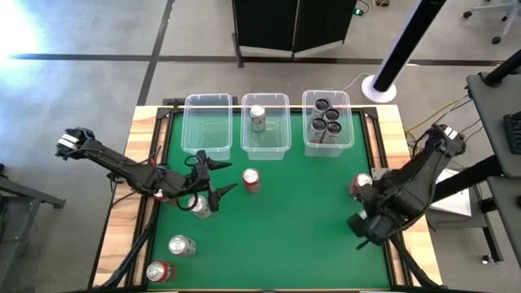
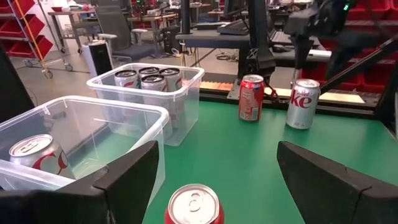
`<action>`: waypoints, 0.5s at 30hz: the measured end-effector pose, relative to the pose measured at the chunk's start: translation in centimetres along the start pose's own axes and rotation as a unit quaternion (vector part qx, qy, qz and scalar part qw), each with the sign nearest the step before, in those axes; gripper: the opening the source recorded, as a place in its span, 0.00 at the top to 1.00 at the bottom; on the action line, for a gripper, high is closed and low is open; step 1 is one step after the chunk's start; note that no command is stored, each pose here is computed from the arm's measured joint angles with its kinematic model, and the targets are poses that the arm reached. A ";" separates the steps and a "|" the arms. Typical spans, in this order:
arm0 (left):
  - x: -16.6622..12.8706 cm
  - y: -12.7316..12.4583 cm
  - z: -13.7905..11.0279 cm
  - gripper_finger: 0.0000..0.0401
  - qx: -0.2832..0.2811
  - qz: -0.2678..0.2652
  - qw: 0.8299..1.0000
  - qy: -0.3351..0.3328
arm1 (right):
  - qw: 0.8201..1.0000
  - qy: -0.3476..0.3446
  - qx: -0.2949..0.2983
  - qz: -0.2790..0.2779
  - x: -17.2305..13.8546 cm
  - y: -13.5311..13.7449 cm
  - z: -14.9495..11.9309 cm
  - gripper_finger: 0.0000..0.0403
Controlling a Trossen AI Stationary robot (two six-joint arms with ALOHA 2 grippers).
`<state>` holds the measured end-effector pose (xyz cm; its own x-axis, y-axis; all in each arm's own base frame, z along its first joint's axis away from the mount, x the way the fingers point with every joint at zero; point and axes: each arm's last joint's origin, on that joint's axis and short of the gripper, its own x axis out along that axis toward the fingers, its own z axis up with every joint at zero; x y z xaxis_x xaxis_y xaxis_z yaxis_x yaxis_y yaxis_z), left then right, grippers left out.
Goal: Sort soda cans
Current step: Put the top right red-silver soda can into the middle transparent bin
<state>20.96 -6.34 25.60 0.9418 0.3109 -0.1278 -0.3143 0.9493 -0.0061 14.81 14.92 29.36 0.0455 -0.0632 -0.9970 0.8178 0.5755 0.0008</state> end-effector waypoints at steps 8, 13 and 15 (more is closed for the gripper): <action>0.0 0.0 0.2 0.22 -0.005 -0.001 1.000 -0.008 | 0.999 0.025 0.039 -0.010 1.0 -2.2 -0.2 0.01; 0.0 0.0 0.2 0.22 -0.005 -0.001 1.000 -0.008 | 0.997 0.049 0.063 0.020 2.7 -3.3 -0.1 0.01; 0.0 0.0 0.2 0.22 -0.004 -0.001 1.000 -0.007 | 0.996 0.053 0.067 0.033 3.6 -3.5 -0.2 0.01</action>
<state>20.99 -6.35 25.77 0.9443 0.3090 -0.1134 -0.3126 0.9498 -0.0147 12.01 12.80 25.78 0.0473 0.0622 -0.9969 0.8842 0.4617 0.0707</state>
